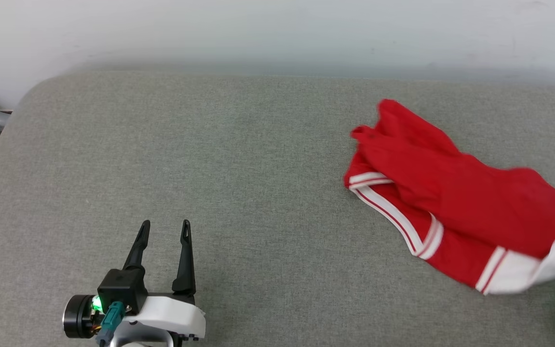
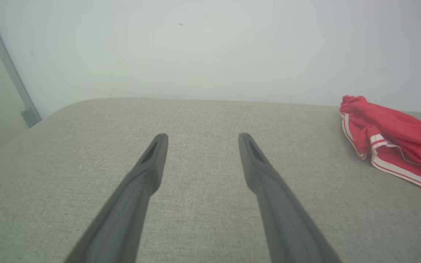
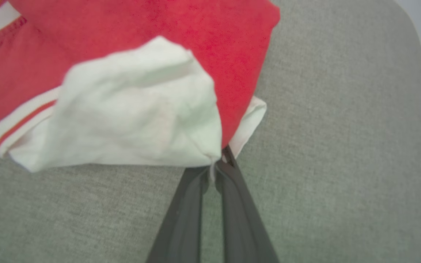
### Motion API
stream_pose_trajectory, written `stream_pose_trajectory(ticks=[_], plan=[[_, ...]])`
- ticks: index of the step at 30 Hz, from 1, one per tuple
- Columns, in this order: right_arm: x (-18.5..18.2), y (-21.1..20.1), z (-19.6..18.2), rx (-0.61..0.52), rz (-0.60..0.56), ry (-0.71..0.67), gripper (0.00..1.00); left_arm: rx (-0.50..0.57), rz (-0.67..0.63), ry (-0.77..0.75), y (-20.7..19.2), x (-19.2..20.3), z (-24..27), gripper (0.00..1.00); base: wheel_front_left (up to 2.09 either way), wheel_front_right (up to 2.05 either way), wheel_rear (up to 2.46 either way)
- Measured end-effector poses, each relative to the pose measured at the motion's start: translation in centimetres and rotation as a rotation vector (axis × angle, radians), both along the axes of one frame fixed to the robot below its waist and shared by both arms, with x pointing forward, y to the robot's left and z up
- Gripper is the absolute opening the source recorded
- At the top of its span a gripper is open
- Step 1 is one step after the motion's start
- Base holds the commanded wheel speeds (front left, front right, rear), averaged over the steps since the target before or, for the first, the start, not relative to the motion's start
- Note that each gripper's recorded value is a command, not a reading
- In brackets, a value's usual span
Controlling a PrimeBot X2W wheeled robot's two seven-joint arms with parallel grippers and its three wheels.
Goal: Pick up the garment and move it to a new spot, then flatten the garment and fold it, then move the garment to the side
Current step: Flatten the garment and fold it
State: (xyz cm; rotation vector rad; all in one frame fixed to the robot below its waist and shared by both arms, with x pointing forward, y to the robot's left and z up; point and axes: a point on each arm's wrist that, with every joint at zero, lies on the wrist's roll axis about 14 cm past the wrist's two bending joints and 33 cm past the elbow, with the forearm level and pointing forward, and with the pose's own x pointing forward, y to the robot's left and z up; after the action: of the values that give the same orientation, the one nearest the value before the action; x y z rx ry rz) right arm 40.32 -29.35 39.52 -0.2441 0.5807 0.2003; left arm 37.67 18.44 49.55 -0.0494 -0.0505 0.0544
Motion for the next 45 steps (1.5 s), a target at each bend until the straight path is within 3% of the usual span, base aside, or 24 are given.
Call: stream_pose_trajectory(ticks=[4, 8, 9, 10, 11, 22, 29, 38, 45], plan=[[-3.3, -1.4, -3.0, 0.015, -0.078, 0.097, 0.0, 0.002, 0.001, 0.003, 0.1, -0.2, -0.1, 1.0, 0.0, 0.0, 0.0], [-3.9, -1.7, -3.3, 0.041, -0.118, 0.083, 0.0, 0.0, 0.007, 0.009, 0.3, -0.5, -0.3, 1.0, 0.0, 0.0, 0.0], [-3.8, -1.6, -3.0, 0.059, -0.133, 0.066, 0.16, 0.0, 0.008, 0.009, 0.3, -0.6, -0.2, 1.0, 0.0, 0.0, 0.0], [-3.6, -1.5, -2.6, 0.08, -0.146, 0.041, 0.45, -0.001, 0.009, 0.009, 0.4, -0.7, -0.2, 1.0, 0.0, 0.0, 0.0], [-3.2, -1.5, -2.1, 0.094, -0.152, 0.009, 1.0, -0.001, 0.009, 0.01, 0.3, -0.8, -0.3, 1.0, 0.0, 0.0, 0.0], [1.3, -2.8, 8.2, 0.106, -0.158, -0.391, 1.0, 0.01, -0.002, -0.028, 0.1, -1.5, 1.0, 1.0, 0.0, 0.0, 0.0], [1.9, -0.7, 14.5, 0.102, -0.117, -0.63, 1.0, 0.018, 0.002, -0.039, 0.4, -2.0, 1.3, 1.0, 0.0, 0.0, 0.0], [-1.0, 8.2, 16.3, 0.239, -0.07, -0.735, 1.0, 0.035, 0.003, -0.053, 0.6, -2.4, 1.8, 1.0, 0.0, 0.0, 0.0], [-1.6, 9.5, 15.9, 0.274, -0.081, -0.729, 1.0, 0.081, -0.047, -0.079, 0.2, -1.7, 2.7, 1.0, 0.0, 0.0, 0.0]])
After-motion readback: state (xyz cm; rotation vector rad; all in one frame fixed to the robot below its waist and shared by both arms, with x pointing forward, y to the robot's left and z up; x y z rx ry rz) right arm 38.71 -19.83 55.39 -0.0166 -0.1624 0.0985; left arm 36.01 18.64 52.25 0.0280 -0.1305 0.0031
